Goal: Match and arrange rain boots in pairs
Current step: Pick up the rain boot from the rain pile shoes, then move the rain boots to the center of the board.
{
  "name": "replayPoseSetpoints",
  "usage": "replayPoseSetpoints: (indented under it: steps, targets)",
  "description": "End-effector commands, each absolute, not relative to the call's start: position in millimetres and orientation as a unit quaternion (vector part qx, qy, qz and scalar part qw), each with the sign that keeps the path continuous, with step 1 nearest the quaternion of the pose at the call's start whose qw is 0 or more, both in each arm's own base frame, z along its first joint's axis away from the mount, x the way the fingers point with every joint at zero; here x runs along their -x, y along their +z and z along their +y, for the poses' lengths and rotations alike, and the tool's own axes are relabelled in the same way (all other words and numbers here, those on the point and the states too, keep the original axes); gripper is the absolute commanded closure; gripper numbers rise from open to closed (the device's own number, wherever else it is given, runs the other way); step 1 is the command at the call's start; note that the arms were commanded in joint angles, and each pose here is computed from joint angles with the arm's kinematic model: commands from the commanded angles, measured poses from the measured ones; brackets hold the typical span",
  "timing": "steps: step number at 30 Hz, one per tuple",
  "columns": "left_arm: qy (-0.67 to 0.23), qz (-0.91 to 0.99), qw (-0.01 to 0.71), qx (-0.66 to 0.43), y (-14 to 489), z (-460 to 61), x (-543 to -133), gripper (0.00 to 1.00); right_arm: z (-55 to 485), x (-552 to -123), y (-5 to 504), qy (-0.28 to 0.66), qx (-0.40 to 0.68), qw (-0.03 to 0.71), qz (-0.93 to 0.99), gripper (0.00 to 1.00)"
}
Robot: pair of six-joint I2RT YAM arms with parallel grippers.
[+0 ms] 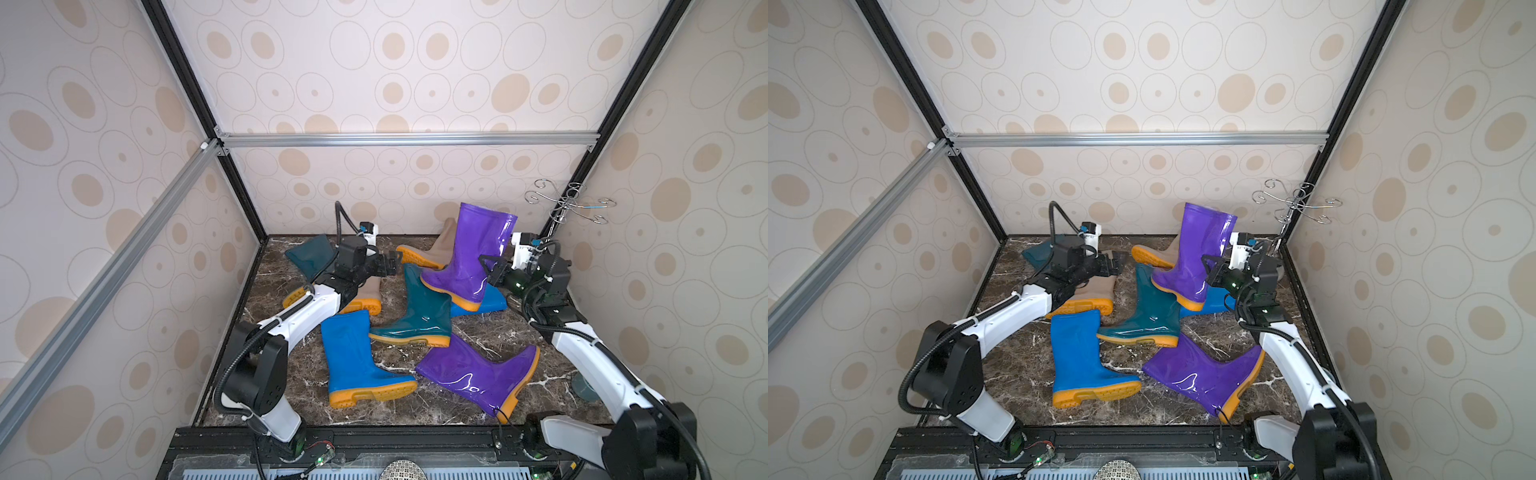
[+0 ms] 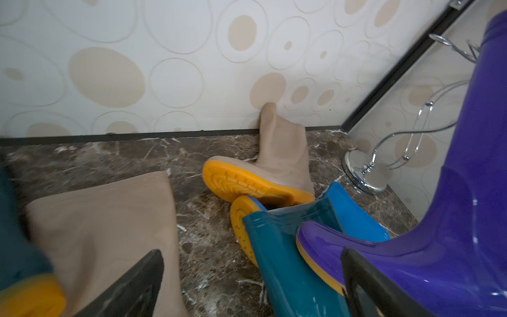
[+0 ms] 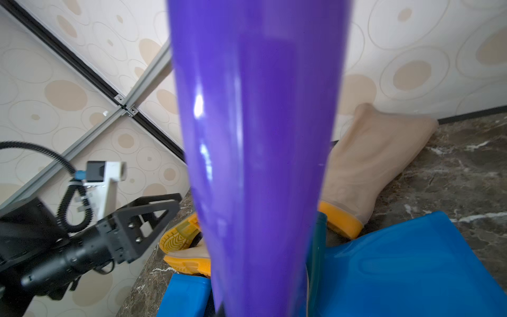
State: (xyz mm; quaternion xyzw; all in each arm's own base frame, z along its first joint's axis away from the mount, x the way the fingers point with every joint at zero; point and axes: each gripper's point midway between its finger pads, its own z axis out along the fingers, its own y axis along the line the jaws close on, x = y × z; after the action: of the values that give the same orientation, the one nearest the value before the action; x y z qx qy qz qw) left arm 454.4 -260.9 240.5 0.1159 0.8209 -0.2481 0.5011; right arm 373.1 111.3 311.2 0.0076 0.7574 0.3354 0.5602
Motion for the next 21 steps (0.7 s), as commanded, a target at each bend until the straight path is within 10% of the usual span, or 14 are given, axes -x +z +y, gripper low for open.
replayPoseSetpoints:
  steps: [1, 21]
  targets:
    - [-0.222, 0.816, 0.487, -0.218, 238.8, -302.3, -447.0, 0.0, 85.0, -356.6, 355.1, 0.245, 0.012, 0.634, 0.734, 1.0]
    - [-0.001, 0.727, 0.42, -0.543, 99.6, -515.7, -420.1, 0.0, -9.9, -315.0, 348.6, -0.018, -0.065, 0.633, 0.771, 1.0]
